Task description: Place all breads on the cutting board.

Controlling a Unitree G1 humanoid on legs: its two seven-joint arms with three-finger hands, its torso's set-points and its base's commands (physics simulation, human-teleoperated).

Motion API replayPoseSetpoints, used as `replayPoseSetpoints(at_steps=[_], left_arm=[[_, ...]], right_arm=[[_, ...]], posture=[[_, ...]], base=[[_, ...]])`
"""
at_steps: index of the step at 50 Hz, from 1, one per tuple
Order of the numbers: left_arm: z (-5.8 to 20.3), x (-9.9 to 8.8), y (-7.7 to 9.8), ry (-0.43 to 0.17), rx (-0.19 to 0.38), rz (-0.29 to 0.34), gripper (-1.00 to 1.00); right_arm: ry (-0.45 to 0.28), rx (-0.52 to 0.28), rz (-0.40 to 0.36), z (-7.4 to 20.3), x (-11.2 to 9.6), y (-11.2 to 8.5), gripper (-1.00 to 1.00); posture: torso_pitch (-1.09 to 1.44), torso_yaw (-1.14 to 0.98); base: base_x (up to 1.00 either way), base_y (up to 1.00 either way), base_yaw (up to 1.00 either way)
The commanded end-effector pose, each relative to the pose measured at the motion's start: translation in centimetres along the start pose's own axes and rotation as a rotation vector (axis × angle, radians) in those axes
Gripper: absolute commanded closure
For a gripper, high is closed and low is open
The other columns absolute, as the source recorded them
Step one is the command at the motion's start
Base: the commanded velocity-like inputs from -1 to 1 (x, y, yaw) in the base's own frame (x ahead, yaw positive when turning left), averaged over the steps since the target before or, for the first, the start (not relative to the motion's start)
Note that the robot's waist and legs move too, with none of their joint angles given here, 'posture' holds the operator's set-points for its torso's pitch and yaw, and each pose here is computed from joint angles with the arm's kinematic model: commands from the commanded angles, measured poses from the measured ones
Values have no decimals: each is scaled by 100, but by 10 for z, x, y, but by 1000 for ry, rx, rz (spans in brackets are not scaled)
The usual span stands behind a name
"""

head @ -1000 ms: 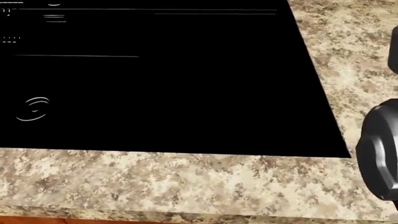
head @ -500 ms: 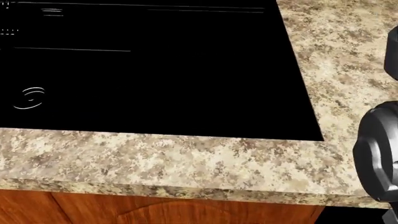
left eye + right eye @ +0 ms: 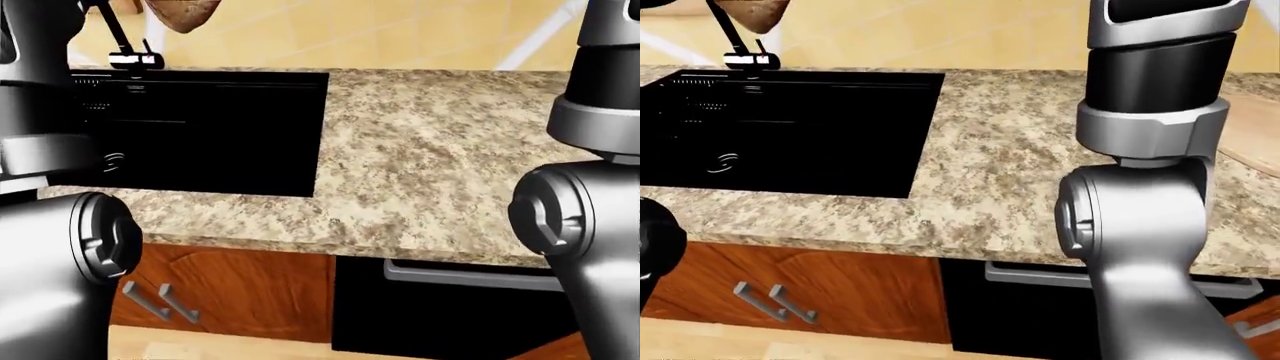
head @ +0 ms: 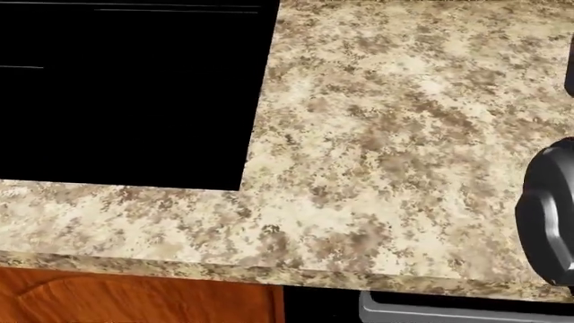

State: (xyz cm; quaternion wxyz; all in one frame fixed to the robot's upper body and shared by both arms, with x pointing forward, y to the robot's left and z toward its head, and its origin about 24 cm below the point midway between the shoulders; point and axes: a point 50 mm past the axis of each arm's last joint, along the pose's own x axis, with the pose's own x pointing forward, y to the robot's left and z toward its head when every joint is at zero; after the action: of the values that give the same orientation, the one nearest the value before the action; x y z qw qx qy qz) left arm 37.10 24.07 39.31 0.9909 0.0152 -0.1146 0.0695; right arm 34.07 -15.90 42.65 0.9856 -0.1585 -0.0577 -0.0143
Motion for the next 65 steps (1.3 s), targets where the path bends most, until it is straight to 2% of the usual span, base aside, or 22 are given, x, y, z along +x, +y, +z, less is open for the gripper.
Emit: replayPoseSetpoints(at_steps=[1, 14, 30, 52, 65], left_arm=[[19, -5, 2, -79, -3, 7, 12], [20, -5, -1, -81, -2, 2, 11], [18, -4, 3, -79, -9, 9, 11], [18, -5, 3, -78, -15, 10, 15], [16, -5, 3, -78, -16, 10, 13]], right_arm=[[-71, -7, -8, 16, -7, -2, 100], [-76, -4, -18, 17, -12, -7, 100], [-78, -20, -13, 20, -7, -3, 100], [-76, -22, -17, 22, -7, -4, 100], [-78, -21, -19, 22, -8, -4, 100]], posture=[[0, 0], [0, 0], [0, 0], [0, 0], [0, 0]], base=[[0, -90, 0], [0, -60, 0], [0, -1, 0], [0, -53, 0], [0, -8, 0]])
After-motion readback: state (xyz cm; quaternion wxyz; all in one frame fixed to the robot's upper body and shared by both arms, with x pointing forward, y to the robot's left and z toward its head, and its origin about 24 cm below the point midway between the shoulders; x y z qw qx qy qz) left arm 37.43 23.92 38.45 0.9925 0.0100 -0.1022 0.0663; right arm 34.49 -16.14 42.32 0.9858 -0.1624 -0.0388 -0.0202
